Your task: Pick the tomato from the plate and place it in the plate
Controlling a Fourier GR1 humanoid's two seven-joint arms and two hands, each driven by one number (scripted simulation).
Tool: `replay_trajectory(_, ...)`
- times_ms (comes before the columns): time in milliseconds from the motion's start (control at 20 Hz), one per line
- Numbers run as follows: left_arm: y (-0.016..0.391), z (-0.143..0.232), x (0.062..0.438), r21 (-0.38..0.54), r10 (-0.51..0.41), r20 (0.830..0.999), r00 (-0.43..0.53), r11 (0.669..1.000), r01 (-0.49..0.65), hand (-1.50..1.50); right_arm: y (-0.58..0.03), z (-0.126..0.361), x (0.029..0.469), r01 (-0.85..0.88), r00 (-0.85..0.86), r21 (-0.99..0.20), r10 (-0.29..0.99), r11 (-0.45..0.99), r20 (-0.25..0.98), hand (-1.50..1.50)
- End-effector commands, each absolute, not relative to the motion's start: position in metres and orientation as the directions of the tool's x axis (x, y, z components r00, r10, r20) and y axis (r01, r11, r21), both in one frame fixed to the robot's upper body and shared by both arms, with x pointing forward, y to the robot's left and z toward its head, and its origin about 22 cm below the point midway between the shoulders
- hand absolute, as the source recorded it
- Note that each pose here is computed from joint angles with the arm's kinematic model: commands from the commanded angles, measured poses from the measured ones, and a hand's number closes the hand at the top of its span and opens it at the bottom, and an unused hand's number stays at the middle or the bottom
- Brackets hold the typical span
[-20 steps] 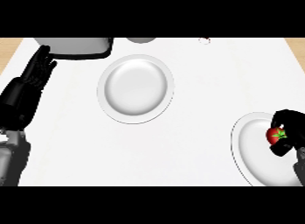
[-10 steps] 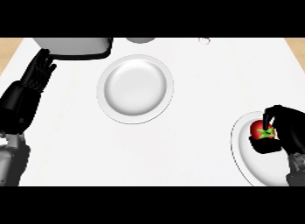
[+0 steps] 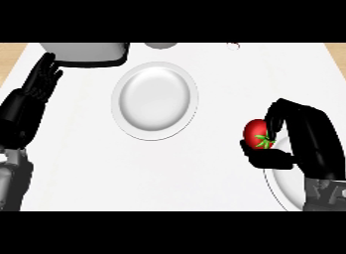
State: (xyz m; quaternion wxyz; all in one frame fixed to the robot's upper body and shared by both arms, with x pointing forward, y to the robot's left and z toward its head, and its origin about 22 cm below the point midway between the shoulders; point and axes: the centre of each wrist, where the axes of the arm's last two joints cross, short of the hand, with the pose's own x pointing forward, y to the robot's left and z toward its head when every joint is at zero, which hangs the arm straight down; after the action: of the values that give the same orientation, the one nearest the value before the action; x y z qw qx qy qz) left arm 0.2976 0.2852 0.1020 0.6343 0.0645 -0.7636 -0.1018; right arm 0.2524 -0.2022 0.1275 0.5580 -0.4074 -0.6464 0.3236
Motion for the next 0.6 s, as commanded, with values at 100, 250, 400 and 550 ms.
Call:
replay_trajectory(100, 0.271, 0.111, 0.294, 0.227, -0.216, 0.957, -0.192, 0.973, 0.041, 0.0, -0.142, 0.163, 0.271, 0.132, -0.161, -0.846, 0.853, 0.517, 0.496, 1.5)
replay_trajectory(250, 0.281, 0.111, 0.299, 0.238, -0.226, 0.954, -0.197, 0.97, 0.041, 0.0, -0.121, 0.154, 0.283, 0.128, -0.181, -0.828, 0.834, 0.545, 0.521, 1.5)
replay_trajectory(400, 0.277, 0.085, 0.296, 0.227, -0.214, 0.958, -0.189, 0.973, 0.051, 0.0, -0.088, 0.168, 0.293, 0.089, -0.194, -0.823, 0.82, 0.561, 0.538, 1.5)
replay_trajectory(550, 0.272, 0.113, 0.307, 0.242, -0.228, 0.947, -0.226, 0.97, 0.033, 0.0, -0.067, 0.161, 0.33, 0.06, -0.163, -0.812, 0.808, 0.581, 0.566, 1.5)
